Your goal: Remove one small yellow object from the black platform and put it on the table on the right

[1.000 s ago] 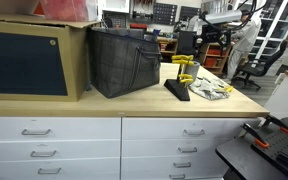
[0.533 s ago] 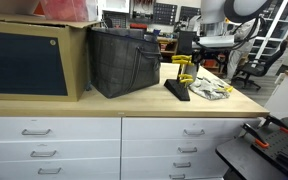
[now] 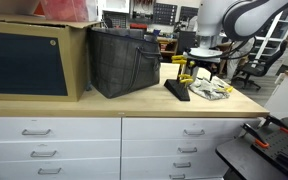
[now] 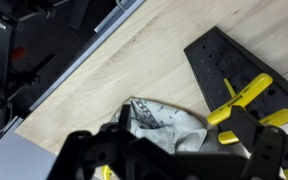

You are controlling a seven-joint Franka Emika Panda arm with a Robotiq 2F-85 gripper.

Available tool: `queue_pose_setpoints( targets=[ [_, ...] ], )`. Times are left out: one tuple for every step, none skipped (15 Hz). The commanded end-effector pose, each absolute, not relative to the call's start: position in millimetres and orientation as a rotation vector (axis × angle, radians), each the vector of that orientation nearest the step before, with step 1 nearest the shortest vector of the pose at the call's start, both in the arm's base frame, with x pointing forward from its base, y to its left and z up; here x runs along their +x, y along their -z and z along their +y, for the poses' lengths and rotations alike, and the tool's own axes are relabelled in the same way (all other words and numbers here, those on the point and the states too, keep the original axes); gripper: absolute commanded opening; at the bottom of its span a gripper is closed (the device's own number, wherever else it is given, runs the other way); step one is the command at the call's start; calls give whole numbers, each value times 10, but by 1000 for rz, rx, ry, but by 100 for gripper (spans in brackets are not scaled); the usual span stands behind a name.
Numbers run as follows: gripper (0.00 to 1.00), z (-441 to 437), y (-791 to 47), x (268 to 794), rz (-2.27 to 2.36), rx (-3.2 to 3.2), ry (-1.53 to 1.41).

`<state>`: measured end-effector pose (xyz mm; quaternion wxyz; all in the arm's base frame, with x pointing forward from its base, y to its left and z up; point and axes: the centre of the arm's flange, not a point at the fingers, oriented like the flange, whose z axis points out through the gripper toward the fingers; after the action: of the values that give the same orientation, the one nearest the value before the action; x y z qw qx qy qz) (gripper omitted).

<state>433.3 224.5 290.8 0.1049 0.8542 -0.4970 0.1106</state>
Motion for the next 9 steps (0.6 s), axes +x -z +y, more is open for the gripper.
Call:
queue_pose_setpoints(
  targets=[
    [100, 2387, -2723, 4336, -1518, 2480, -406],
    [100, 2412, -2703, 4332, -1532, 2470, -423],
    [100, 2431, -2693, 4338, -1545, 2461, -445],
    [100, 2456, -2692, 4342, -1554, 2458, -459],
    [100, 2480, -2696, 4345, -1557, 2460, -474],
    [100, 2502, -2707, 4347, -1561, 2460, -491],
    [100, 2520, -2712, 4354, -1564, 2460, -504],
    [100, 2537, -2720, 4362, -1571, 2458, -522],
    [100, 2552, -2724, 4376, -1580, 2454, -536]
  ],
)
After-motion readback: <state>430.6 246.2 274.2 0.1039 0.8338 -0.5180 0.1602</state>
